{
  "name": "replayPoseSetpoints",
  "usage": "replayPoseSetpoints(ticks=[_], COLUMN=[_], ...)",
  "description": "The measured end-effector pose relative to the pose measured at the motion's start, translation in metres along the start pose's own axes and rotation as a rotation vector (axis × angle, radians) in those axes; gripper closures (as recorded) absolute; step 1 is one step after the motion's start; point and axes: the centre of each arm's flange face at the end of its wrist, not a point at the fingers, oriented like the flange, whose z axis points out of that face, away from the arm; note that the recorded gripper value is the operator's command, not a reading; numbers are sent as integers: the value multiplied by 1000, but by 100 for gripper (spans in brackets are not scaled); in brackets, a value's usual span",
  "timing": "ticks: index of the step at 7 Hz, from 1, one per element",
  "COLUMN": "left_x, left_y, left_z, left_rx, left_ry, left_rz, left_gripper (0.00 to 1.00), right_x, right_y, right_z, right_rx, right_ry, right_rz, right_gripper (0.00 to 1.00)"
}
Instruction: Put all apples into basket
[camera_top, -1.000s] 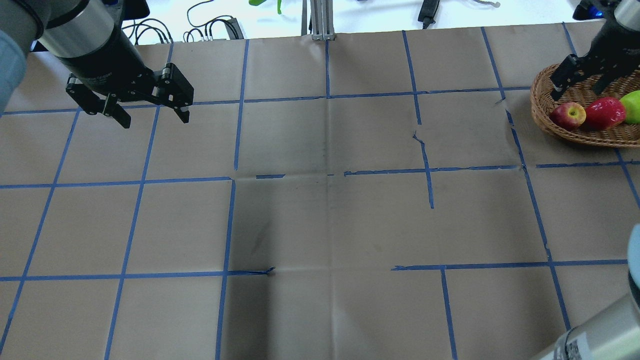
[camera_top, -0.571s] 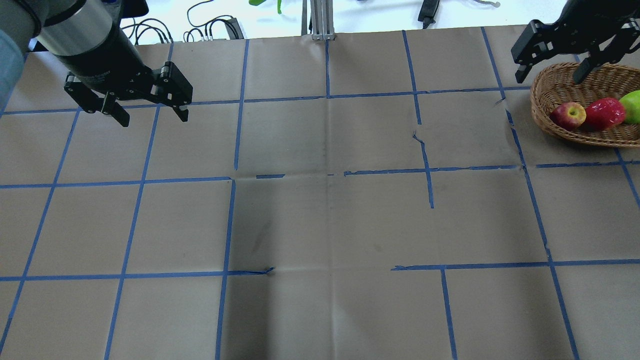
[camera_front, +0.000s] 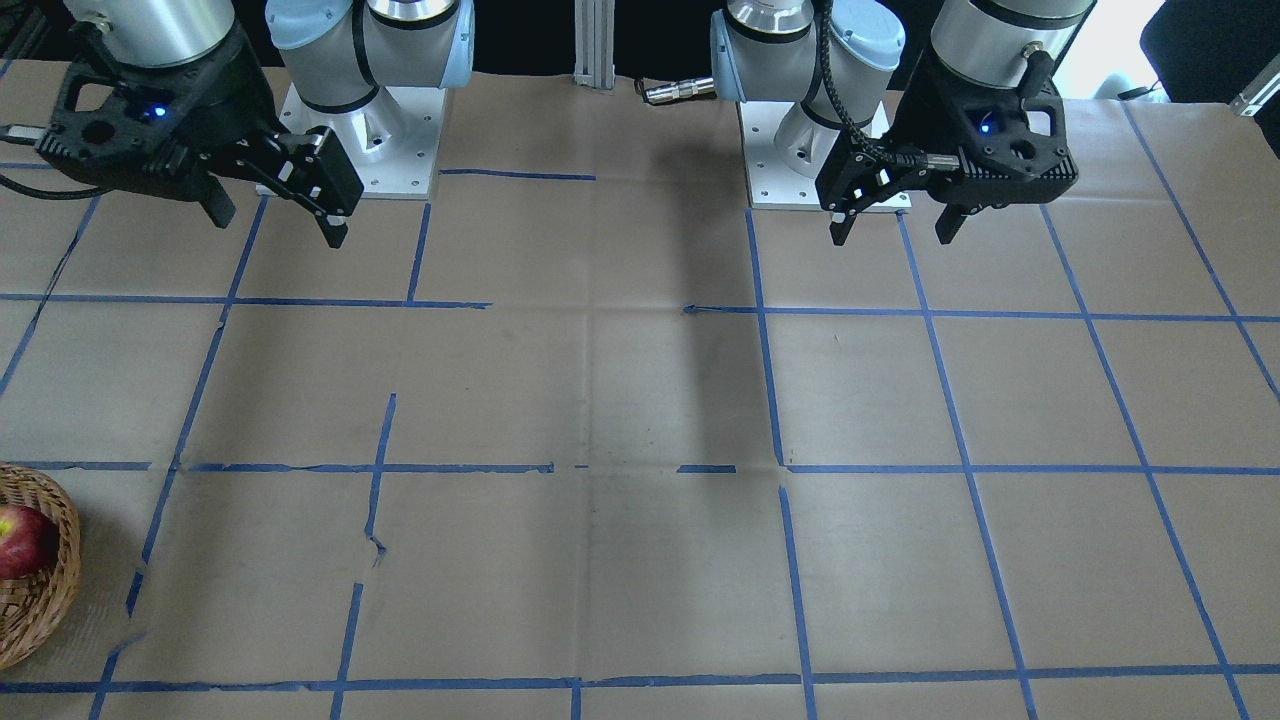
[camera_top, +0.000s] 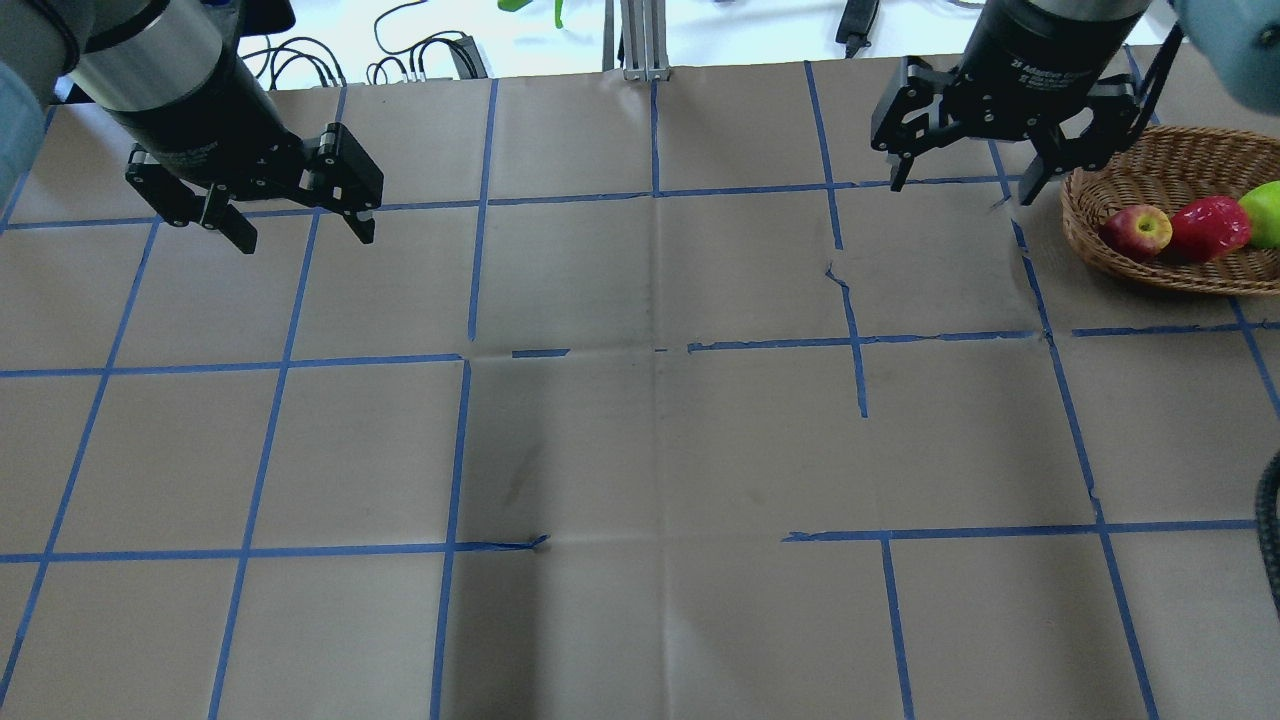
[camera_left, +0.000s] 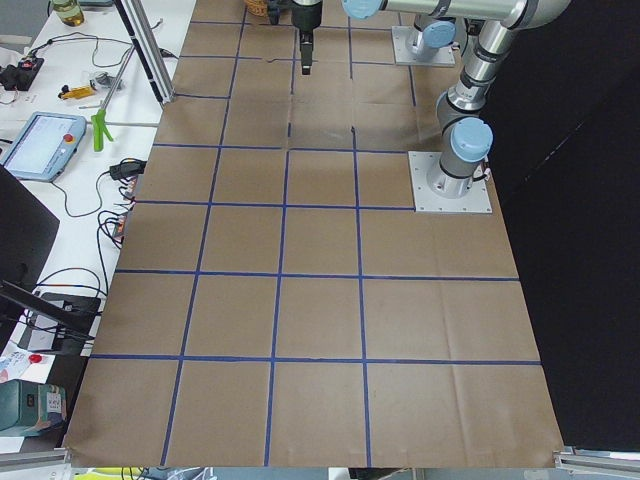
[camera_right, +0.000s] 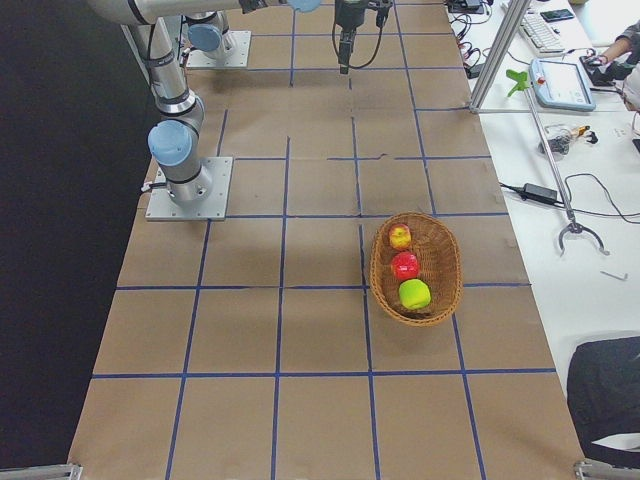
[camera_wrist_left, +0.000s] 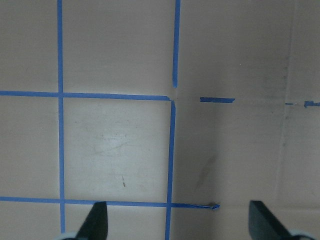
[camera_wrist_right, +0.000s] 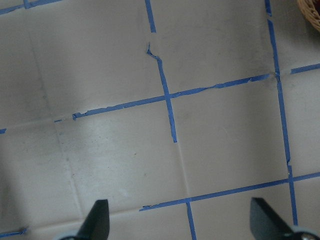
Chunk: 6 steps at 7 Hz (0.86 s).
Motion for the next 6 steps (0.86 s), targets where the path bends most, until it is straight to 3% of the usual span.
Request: replayPoseSetpoints(ticks=[3, 6], left_x=[0, 0], left_y=[0, -2], left_z=[2, -3], left_rx=[-3, 5], left_ry=[-1, 0], left_rz=[1, 16], left_gripper=[1, 1], right_x=[-13, -14], right_y=[7, 11], right_z=[5, 7], right_rx=[2, -26], right_ry=[1, 5], right_rz=[-150, -184], right_gripper=[0, 0])
